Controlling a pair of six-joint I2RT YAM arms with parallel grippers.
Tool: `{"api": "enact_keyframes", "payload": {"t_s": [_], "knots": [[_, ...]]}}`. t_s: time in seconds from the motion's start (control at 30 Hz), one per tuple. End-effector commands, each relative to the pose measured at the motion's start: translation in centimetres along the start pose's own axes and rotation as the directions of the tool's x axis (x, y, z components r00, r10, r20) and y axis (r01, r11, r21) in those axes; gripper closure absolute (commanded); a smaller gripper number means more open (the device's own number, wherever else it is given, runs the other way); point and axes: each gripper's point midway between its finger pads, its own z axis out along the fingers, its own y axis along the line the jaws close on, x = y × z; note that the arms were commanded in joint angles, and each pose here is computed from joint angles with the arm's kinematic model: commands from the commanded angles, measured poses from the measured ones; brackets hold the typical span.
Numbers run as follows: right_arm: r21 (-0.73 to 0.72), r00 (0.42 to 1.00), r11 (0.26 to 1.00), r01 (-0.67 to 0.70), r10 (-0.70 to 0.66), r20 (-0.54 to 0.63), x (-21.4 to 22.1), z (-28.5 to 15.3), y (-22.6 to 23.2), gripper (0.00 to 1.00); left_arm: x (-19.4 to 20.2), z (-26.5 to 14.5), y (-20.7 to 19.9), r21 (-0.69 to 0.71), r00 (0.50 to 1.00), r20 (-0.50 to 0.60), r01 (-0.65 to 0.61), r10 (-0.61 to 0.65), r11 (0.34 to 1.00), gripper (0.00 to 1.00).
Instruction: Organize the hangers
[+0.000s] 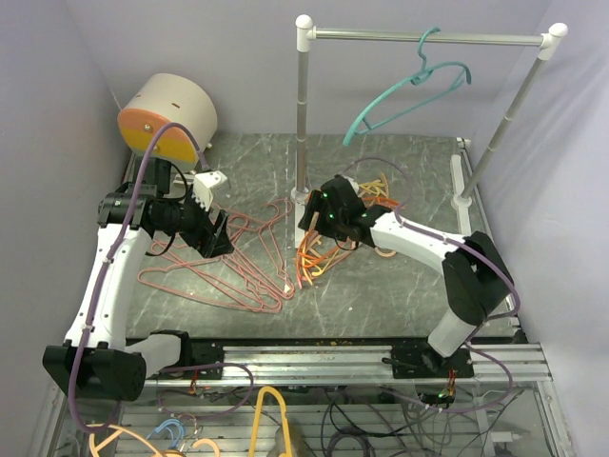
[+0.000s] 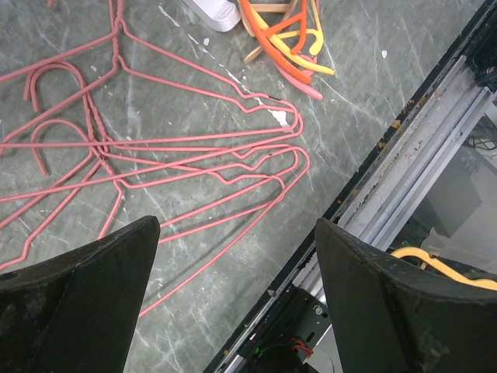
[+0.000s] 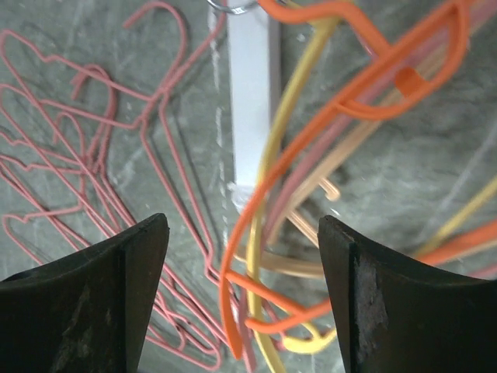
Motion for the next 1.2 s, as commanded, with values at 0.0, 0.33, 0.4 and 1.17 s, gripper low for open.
{"api": "enact_keyframes", "payload": {"t_s": [0.0, 0.33, 0.4, 1.17], "knots": [[-0.035, 0.995, 0.999, -0.007, 0.010, 0.097, -3.3, 1.0, 3.0, 0.25, 0.0, -0.4, -0.9, 0.024, 1.000, 0.009, -0.023, 0.023, 0.999, 0.07], [0.003, 0.999, 1.000, -0.004, 0.004, 0.038, -1.9, 3.8, 2.8, 0.30, 0.0, -0.2, -0.8, 0.018, 1.000, 0.016, -0.022, 0.022, 1.000, 0.20], [0.008, 0.999, 1.000, 0.001, -0.002, 0.042, -1.6, 3.1, 3.0, 0.30, 0.0, -0.2, -0.7, 0.015, 1.000, 0.017, -0.023, 0.023, 1.000, 0.21], [0.170, 0.994, 0.982, 0.077, -0.090, 0.069, 1.8, 2.2, 1.2, 0.27, 0.2, 0.1, -0.4, 0.008, 1.000, 0.015, -0.017, 0.017, 1.000, 0.20]]}}
